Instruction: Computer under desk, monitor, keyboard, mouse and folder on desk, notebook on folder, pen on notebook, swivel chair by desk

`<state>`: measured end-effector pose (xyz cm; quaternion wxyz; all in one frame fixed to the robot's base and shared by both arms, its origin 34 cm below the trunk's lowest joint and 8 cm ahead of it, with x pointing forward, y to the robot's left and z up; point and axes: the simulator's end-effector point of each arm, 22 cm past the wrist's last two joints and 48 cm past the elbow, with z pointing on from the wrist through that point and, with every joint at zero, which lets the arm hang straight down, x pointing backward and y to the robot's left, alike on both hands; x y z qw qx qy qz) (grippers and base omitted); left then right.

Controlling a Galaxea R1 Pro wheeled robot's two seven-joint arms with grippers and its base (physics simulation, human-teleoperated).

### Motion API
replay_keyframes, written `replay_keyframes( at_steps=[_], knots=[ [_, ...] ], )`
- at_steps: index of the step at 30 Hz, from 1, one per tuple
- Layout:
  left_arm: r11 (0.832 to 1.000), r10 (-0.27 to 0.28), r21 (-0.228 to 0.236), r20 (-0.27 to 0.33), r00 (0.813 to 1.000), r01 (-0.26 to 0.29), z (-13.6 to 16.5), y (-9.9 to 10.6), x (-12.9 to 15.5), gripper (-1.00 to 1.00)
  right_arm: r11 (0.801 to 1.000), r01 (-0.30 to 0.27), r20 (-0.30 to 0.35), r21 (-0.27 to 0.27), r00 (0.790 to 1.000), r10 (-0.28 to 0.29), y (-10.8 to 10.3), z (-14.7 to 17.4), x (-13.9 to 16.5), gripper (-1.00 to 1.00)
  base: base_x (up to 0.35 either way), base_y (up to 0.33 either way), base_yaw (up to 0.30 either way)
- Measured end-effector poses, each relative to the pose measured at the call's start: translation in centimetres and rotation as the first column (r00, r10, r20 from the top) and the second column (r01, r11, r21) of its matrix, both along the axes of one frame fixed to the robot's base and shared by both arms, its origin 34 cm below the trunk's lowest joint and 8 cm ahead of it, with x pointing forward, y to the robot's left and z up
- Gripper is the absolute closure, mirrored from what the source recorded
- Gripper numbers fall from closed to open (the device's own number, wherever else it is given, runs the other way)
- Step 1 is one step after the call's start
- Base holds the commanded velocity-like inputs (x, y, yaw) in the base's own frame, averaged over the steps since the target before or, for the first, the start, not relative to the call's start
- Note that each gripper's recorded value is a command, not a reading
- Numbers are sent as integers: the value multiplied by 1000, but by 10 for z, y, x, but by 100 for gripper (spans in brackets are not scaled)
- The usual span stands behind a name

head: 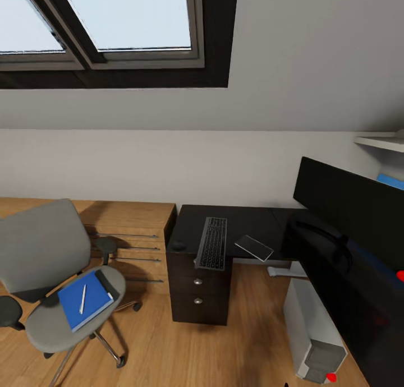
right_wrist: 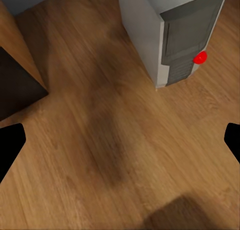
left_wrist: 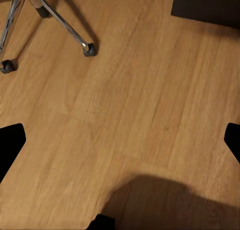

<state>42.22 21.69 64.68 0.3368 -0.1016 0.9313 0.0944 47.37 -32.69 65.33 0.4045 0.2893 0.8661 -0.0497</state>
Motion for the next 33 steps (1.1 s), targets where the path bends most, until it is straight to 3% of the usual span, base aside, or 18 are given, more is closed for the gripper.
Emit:
replay_keyframes(
  at_steps=[5, 9, 14, 17, 18, 19, 25, 31, 32, 33],
  knots=[
    [1000, 0, 23, -32, 1000, 1, -2, 7, -12, -100, 1000, -1, 0, 0, 1000, 1, 1, 6, -1, -100, 0, 0, 0],
    [1000, -27, -2, -38, 999, 27, -1, -1, -15, -100, 1000, -1, -1, 1, 1000, 1, 1, 10, -2, -100, 0, 0, 0],
    [993, -104, -66, -60, 993, 100, -8, -11, -25, -100, 1000, -1, -1, 1, 1000, 1, 1, 15, -4, -100, 0, 0, 0],
    [980, -176, -122, -139, 974, 160, -21, -18, -47, -100, 1000, -1, -1, 1, 1000, 1, 1, 19, -4, -100, 0, 0, 0],
    [966, -230, -175, -261, 937, 189, -36, -24, -76, -100, 1000, -2, -1, 0, 1000, 2, 1, 20, -5, -100, 0, 0, 0],
    [963, -242, -186, -293, 925, 193, -38, -25, -84, -100, 1000, -5, -1, -1, 1000, 5, 1, 21, -5, -100, 0, 0, 0],
    [955, -268, -222, -380, 885, 194, -40, -28, -108, -100, 998, -61, -2, -21, 998, 61, 5, 28, -3, -100, 0, 0, 0],
    [955, -269, -227, -377, 886, 193, -35, -29, -110, -100, 991, -129, 1, -47, 992, 129, 11, 37, 2, -100, 0, 0, 0],
    [957, -253, -222, -338, 906, 184, -31, -28, -101, -100, 987, -149, 11, -59, 989, 149, 11, 41, 7, -100, 0, 0, 0],
    [958, -247, -221, -325, 913, 180, -29, -28, -98, -100, 986, -153, 18, -63, 988, 154, 10, 44, 10, -100, 0, 0, 0]
  ],
)
